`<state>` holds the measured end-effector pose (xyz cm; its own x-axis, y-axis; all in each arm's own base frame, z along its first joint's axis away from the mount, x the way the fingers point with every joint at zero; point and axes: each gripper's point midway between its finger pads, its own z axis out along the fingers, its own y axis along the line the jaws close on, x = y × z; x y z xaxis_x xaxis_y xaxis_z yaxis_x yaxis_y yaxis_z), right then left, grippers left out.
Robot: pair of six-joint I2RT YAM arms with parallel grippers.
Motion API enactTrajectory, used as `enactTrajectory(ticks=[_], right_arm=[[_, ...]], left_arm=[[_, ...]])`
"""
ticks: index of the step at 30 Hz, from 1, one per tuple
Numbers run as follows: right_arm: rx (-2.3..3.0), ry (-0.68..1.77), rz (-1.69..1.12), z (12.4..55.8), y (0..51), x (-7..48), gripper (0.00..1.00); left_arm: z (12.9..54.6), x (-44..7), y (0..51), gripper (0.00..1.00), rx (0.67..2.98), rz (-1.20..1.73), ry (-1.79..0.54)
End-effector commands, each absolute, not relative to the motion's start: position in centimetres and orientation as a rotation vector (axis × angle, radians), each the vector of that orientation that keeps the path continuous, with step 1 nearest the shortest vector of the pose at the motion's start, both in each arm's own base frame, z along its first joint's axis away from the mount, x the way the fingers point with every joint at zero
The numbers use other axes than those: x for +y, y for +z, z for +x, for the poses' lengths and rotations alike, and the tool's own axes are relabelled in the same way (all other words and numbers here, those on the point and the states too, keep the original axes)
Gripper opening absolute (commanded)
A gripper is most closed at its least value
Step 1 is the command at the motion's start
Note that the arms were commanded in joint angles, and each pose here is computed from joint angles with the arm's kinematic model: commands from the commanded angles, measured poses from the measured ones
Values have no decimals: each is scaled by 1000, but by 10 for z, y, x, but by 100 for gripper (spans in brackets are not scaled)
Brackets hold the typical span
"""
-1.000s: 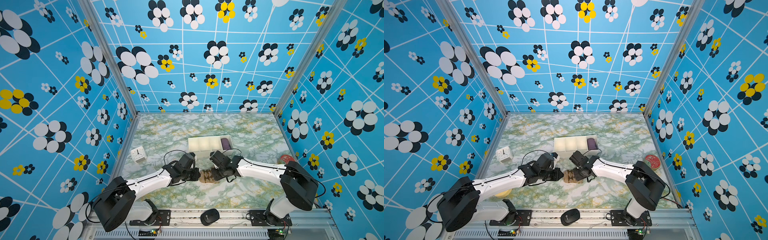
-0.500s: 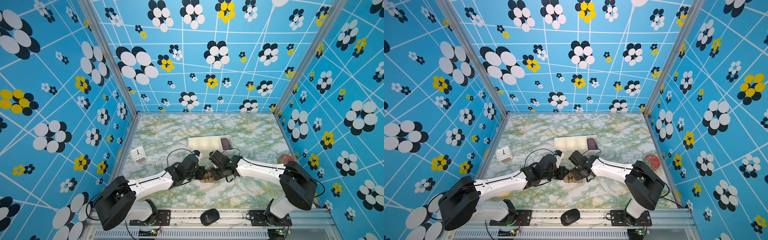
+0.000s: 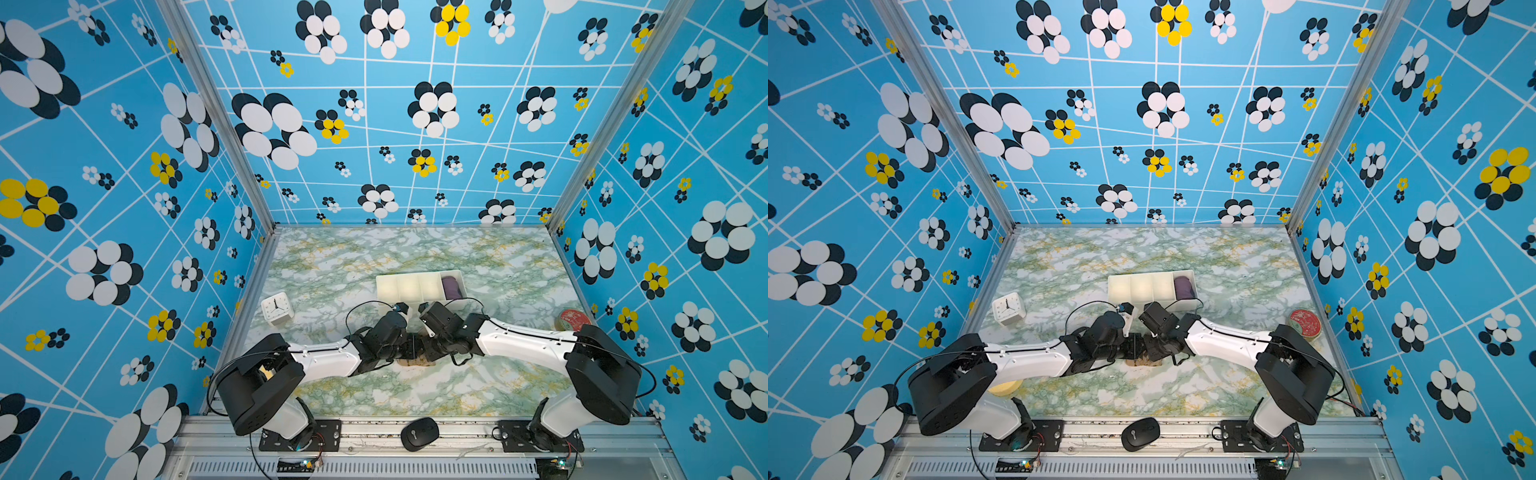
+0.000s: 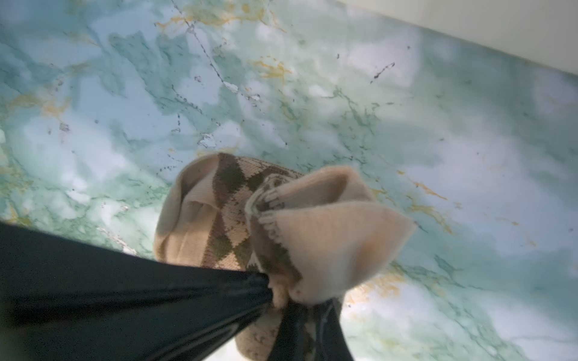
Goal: Roll the socks
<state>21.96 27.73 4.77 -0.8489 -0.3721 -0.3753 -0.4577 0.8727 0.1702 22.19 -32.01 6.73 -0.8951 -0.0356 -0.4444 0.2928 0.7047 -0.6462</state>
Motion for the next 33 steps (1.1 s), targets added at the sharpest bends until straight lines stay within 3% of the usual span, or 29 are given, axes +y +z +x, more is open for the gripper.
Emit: enactTrajectory(ticks=[1,11,18,23,26,33], right_arm=[[2718,398,-620,213,48,279,0],[2716,409,-611,214,46,278,6],[2682,531,-522,219,59,271,32],[2631,688,-414,226,78,259,41],[2630,694,-344,231,75,243,41],[2713,686,-289,232,52,234,29]], left_arm=[[224,-330,71,7,2469,207,-1074],[215,-325,14,6,2645,224,-952],[210,-316,1,5,2695,233,-885],[208,-302,-1,5,2704,209,-851],[210,-297,2,5,2693,186,-853],[213,-290,9,5,2691,195,-817]])
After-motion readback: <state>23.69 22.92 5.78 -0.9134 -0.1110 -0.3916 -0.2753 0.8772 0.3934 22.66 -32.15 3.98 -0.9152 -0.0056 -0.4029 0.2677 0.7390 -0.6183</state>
